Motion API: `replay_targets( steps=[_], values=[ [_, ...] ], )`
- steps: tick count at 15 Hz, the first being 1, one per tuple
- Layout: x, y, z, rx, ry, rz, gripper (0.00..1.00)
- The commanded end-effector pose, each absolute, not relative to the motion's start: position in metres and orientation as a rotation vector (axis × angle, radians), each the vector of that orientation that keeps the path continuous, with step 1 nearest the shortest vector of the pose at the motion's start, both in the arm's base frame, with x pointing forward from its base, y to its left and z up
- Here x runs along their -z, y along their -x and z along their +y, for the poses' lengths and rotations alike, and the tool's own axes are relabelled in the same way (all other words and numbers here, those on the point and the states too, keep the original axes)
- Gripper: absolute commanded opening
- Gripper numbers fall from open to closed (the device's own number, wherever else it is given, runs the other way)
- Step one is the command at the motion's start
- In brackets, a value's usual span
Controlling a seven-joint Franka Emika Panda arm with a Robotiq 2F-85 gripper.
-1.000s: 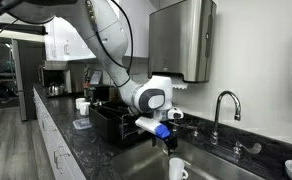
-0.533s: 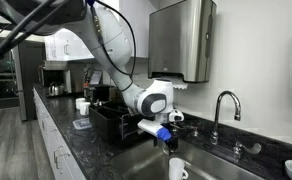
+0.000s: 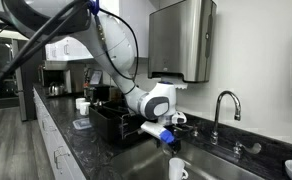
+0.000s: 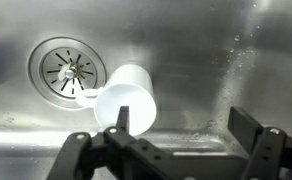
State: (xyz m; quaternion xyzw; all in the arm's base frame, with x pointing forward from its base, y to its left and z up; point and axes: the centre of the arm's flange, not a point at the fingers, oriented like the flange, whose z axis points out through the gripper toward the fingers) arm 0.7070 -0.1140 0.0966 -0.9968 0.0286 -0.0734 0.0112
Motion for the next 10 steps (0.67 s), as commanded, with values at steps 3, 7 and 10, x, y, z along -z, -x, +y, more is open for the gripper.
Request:
replay_targets(
  steps=[3,7,10],
  values=[
    [-0.079,-0.718,-0.123,0.227,3.089,0.078,1.0],
    [-0.07,-0.722,-0.126,0.223,3.087,0.085,1.0],
    [-0.063,-0.725,-0.129,0.218,3.088,0.089,1.0]
  ],
)
